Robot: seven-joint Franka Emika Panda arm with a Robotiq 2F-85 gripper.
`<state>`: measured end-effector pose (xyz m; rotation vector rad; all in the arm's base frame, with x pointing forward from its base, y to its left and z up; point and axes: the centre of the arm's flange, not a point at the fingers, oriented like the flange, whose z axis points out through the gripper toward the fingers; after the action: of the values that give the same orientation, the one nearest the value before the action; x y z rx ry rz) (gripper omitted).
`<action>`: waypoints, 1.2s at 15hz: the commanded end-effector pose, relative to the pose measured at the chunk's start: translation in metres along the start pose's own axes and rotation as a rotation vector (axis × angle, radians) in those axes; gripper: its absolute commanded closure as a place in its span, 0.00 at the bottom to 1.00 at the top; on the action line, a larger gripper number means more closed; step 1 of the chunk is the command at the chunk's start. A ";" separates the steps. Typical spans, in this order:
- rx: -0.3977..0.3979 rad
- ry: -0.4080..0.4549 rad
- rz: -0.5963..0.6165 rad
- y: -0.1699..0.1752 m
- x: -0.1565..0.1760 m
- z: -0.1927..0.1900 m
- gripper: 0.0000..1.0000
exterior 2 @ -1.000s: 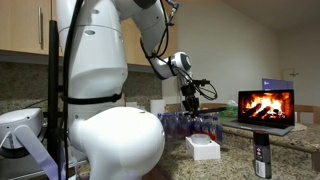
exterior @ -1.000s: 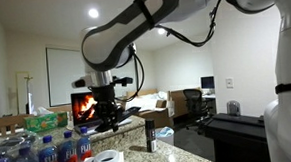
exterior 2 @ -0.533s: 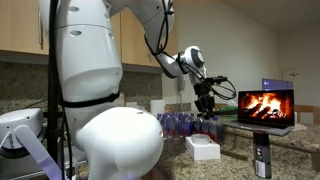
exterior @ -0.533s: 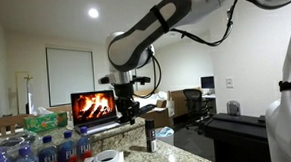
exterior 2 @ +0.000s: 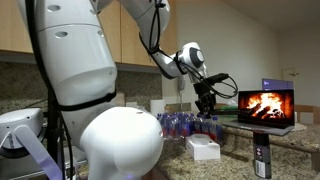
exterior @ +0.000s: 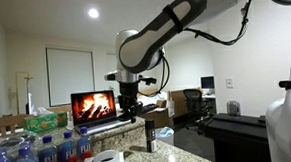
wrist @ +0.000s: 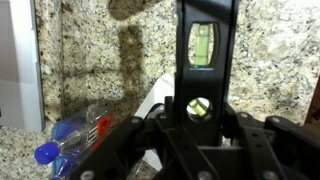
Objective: Put the bottle on the can, then pick the black object and put it on the can, then pick the clear tape and put it on the counter
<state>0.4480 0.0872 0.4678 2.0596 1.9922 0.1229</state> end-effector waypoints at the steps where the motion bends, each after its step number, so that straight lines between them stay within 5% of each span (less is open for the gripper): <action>1: 0.000 0.000 0.000 0.000 0.000 0.000 0.82; 12: 0.124 0.045 0.142 0.056 -0.122 -0.018 0.82; 17: 0.030 0.031 0.257 0.055 -0.137 -0.003 0.82; 18: 0.079 0.043 0.226 0.060 -0.136 -0.008 0.57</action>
<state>0.4978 -0.0478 0.5077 2.3461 1.8075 0.1369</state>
